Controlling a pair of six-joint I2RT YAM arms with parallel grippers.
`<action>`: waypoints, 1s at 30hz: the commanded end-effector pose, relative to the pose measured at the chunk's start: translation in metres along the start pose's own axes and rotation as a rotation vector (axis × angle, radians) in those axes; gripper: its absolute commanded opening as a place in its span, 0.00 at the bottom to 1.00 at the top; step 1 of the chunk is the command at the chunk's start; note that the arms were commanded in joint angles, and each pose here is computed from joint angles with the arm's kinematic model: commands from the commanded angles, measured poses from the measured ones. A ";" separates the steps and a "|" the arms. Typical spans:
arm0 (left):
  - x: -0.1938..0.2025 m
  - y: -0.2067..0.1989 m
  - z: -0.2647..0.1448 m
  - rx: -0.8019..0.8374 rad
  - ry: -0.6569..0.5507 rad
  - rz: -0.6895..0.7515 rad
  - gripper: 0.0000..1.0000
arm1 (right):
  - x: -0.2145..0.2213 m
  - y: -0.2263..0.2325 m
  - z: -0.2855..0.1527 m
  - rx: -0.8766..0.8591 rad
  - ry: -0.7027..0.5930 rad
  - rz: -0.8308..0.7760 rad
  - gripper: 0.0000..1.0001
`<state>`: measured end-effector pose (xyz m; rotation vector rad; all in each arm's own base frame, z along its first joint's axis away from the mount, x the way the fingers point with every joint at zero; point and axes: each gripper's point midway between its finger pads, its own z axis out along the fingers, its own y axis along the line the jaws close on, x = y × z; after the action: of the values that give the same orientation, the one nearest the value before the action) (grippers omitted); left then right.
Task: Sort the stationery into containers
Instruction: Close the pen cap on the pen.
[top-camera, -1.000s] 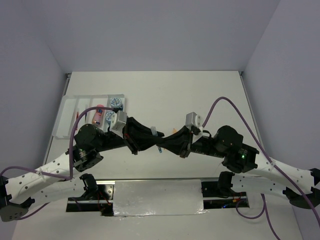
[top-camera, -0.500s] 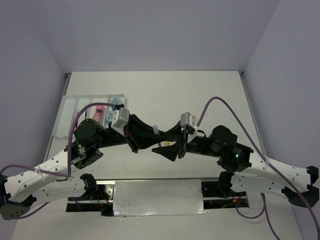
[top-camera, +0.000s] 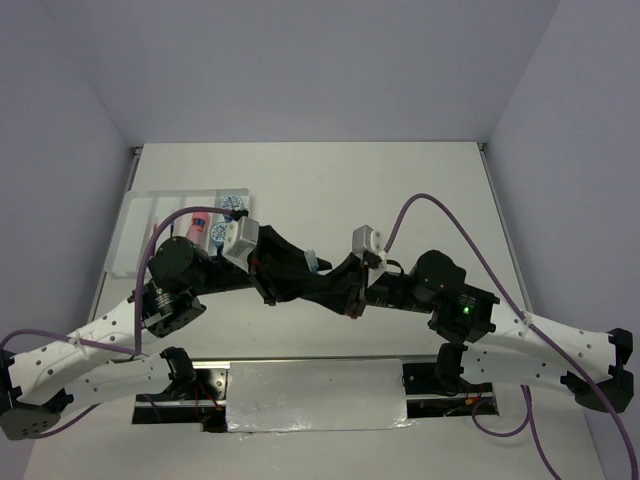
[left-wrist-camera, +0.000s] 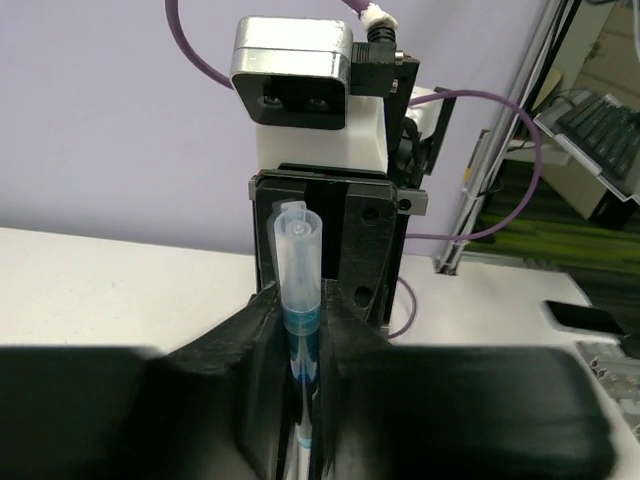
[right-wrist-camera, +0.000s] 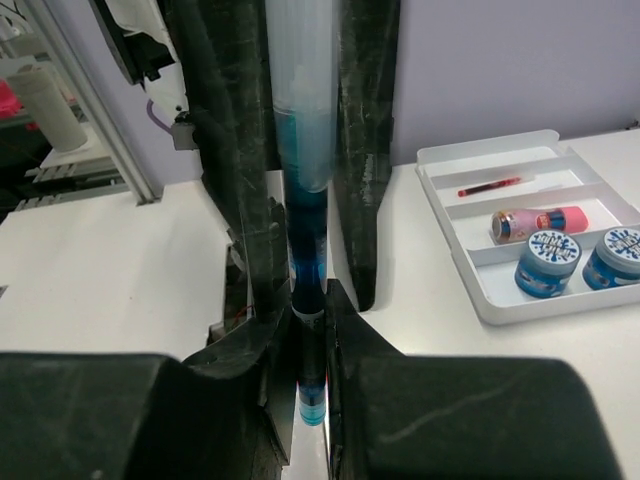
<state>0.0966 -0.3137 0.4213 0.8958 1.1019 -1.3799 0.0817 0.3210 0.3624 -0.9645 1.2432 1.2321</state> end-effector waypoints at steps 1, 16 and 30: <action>-0.010 -0.002 0.001 0.010 -0.015 0.054 0.44 | -0.030 0.004 -0.003 -0.009 -0.112 -0.018 0.00; -0.056 0.023 -0.005 -0.199 -0.104 0.062 0.99 | -0.018 -0.009 -0.008 0.061 -0.075 -0.026 0.00; -0.090 0.052 -0.011 -0.410 -0.195 -0.028 0.75 | -0.014 -0.047 -0.003 0.266 -0.048 0.001 0.00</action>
<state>0.1463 -0.2799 0.4862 0.5344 1.1734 -1.1901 0.1184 0.3133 0.3557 -0.7956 1.3381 1.0848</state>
